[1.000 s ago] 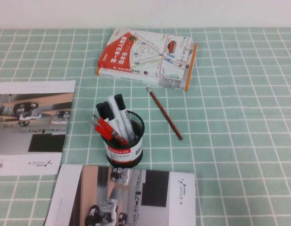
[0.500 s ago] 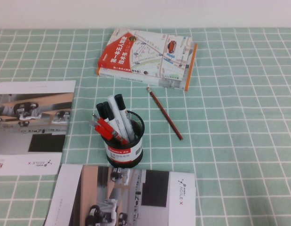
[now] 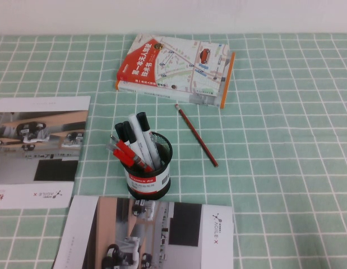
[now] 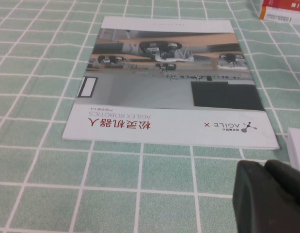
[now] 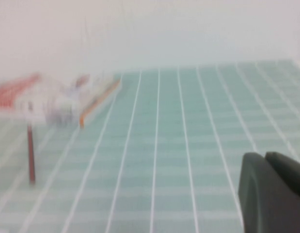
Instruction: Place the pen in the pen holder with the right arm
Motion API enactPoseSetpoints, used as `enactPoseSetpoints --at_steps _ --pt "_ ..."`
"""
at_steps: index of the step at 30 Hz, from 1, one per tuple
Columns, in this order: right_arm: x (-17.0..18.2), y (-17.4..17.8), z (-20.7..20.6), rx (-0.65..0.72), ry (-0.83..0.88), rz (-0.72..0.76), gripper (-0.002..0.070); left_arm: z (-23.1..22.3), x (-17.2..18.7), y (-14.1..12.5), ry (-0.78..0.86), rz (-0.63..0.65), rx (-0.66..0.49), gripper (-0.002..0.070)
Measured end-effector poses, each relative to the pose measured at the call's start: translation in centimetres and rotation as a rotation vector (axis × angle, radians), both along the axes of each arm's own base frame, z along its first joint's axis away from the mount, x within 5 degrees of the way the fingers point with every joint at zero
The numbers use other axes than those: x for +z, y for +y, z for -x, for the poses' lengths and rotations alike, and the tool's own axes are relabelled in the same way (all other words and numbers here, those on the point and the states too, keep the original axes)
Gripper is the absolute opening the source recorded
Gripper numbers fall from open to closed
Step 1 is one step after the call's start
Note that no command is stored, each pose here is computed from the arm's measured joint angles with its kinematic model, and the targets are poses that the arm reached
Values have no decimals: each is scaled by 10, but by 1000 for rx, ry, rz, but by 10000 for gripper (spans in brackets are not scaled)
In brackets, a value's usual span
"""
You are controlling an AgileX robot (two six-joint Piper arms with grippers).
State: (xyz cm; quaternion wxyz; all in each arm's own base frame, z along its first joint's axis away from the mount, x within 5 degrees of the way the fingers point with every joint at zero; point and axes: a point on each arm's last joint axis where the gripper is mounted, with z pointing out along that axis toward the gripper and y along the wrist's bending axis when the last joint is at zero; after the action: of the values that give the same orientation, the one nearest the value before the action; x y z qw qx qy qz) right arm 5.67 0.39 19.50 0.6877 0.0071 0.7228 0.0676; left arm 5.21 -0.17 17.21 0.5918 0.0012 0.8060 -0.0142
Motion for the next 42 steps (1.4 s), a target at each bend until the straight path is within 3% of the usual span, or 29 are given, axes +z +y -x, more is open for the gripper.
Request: enactPoseSetpoints --at_steps 6,13,42 --pt "-10 4 2 59 101 120 -19 0 0 0 0 0 0 -4" --pt "-21 5 4 84 214 157 -19 0 0 0 0 0 0 -4" --pt "-22 6 4 88 223 156 -19 0 0 0 0 0 0 -4"
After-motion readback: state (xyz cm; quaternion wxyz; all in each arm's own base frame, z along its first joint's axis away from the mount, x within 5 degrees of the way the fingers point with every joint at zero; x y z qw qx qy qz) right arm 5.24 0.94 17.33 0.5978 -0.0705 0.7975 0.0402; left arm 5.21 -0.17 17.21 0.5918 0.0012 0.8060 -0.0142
